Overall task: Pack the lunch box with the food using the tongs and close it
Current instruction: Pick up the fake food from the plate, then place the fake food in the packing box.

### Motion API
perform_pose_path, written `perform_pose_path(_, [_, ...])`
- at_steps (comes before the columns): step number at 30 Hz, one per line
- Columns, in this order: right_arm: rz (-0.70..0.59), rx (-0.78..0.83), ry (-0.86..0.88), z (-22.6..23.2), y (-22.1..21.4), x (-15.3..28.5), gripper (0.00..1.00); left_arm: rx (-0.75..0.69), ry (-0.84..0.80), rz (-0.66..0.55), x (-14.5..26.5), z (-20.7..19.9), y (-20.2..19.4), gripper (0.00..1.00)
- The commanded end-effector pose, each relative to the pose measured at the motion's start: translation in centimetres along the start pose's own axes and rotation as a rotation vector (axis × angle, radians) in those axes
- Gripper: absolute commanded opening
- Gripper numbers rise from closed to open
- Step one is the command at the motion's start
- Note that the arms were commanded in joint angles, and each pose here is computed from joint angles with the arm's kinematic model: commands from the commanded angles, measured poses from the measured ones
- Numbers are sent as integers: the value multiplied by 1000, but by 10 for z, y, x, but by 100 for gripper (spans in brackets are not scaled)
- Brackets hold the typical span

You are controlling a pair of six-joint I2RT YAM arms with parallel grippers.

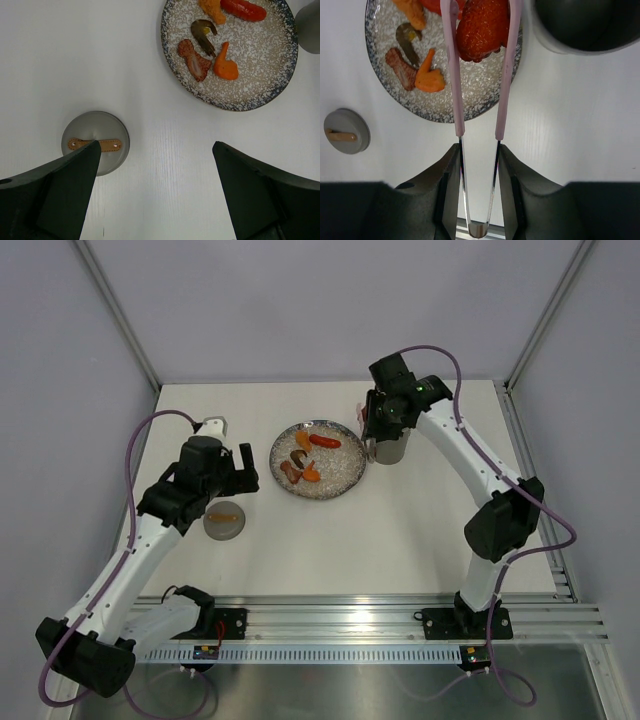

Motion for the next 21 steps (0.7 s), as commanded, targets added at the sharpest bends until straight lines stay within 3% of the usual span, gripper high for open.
perform_pose_path(1, [-98, -19, -25, -22, 16, 31, 0, 19, -36, -64, 11, -4, 15, 99])
perform_pose_path(9, [-127, -78, -69, -55, 22, 33, 0, 29, -49, -73, 11, -6, 18, 99])
perform_pose_path(21, [-97, -62, -108, -60, 31, 3, 0, 30, -40, -74, 15, -4, 14, 99])
Point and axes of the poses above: each gripper's point midway between its finger pads, its own x axis back along the fingers, its own z axis along the line the jaws close on, y = z × x, the point moved 9 cm from there along x, back along the fingers, and after that the axes turned 5 degrees about -x, right-handed, at the moved point
